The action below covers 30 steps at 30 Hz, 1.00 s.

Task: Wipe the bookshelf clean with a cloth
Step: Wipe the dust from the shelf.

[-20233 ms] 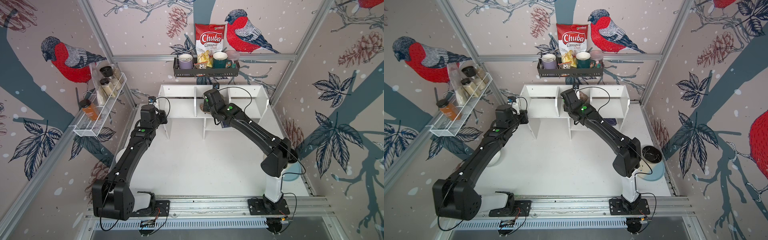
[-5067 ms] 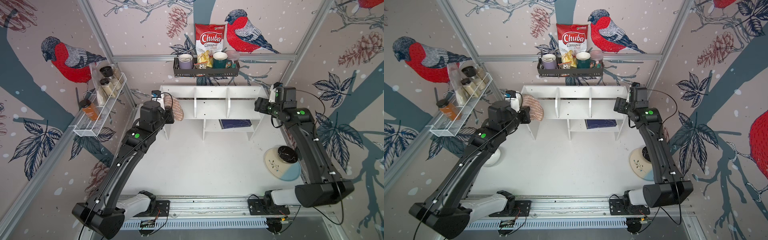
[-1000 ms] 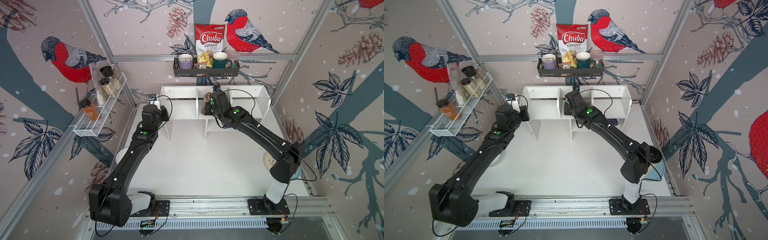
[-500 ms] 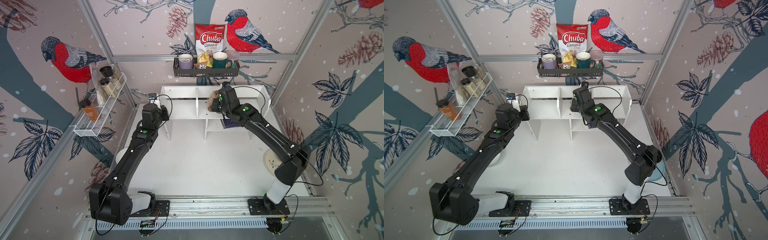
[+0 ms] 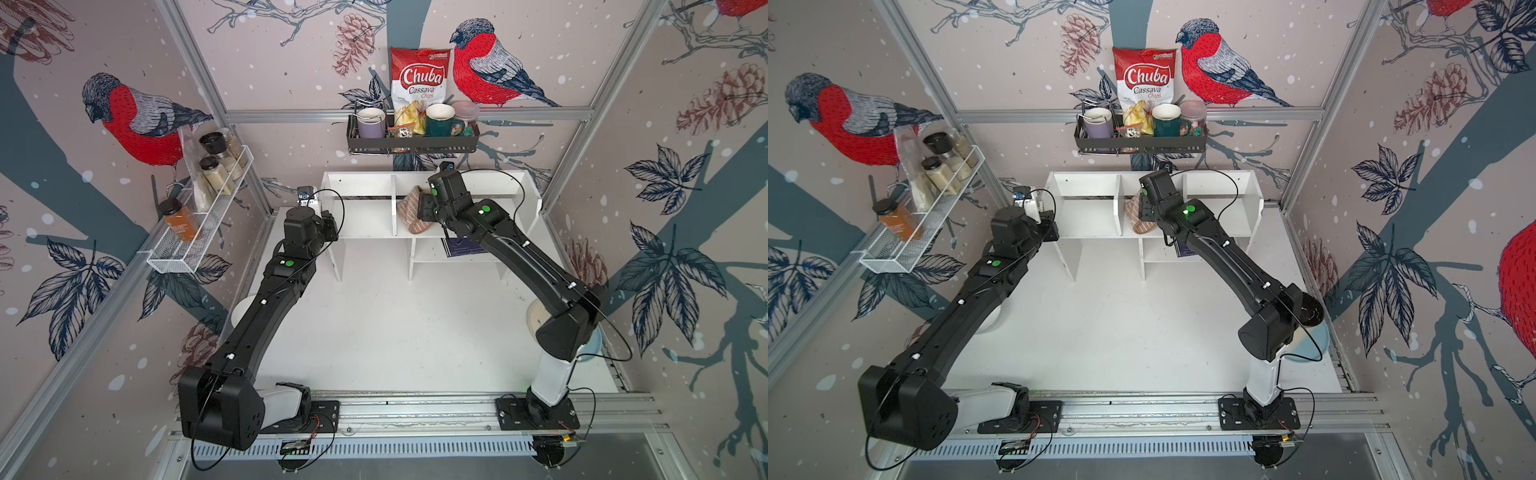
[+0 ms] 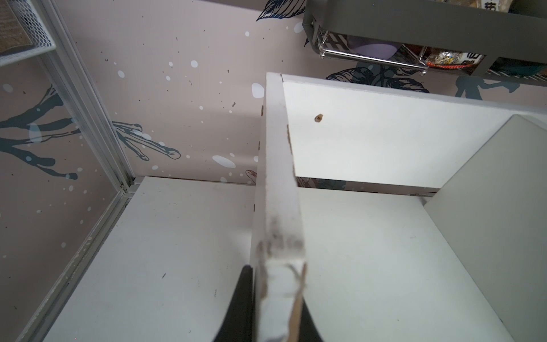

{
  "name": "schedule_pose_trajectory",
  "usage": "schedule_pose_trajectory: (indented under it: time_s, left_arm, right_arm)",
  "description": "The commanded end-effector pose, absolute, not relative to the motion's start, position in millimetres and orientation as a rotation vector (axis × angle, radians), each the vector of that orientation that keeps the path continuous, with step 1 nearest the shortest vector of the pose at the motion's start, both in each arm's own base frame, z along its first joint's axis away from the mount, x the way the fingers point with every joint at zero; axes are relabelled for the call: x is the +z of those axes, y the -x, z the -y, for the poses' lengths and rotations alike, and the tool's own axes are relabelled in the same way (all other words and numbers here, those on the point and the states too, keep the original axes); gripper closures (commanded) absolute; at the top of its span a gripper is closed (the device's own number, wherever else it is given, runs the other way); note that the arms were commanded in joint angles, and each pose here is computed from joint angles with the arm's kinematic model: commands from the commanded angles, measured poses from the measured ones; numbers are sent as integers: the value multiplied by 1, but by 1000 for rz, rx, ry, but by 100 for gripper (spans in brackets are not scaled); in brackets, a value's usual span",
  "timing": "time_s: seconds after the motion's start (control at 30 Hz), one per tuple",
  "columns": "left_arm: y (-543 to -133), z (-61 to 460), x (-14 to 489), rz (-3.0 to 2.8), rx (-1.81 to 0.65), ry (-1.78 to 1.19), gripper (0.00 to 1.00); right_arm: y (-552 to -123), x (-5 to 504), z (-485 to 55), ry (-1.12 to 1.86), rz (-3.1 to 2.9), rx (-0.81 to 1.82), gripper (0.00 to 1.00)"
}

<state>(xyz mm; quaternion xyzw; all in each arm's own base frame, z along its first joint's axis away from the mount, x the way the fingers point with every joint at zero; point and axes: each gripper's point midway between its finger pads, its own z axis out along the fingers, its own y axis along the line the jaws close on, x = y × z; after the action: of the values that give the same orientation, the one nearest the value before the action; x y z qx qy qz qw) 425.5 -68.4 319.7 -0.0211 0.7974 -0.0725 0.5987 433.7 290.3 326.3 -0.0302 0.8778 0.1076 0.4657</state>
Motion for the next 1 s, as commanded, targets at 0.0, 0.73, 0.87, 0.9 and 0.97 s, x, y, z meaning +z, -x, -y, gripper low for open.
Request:
schedule_pose_trajectory:
  time_s: [0.0, 0.73, 0.87, 0.9, 0.97]
  left_arm:
    - [-423, 86, 324, -1852, -357, 93, 100]
    - [-423, 90, 326, -1850, -379, 80, 100]
    - [-422, 90, 326, -1850, -371, 78, 100]
    - [-421, 89, 325, -1852, -368, 78, 100]
    - [-421, 89, 326, -1849, -371, 80, 100]
  right_arm:
    - [-433, 314, -306, 99, -2199, 363, 29]
    - [-424, 302, -280, 68, -2212, 246, 100]
    - [-434, 324, -293, 116, -2166, 267, 100]
    - [-436, 331, -299, 130, -2150, 279, 100]
    - [-439, 338, -313, 155, -2128, 308, 100]
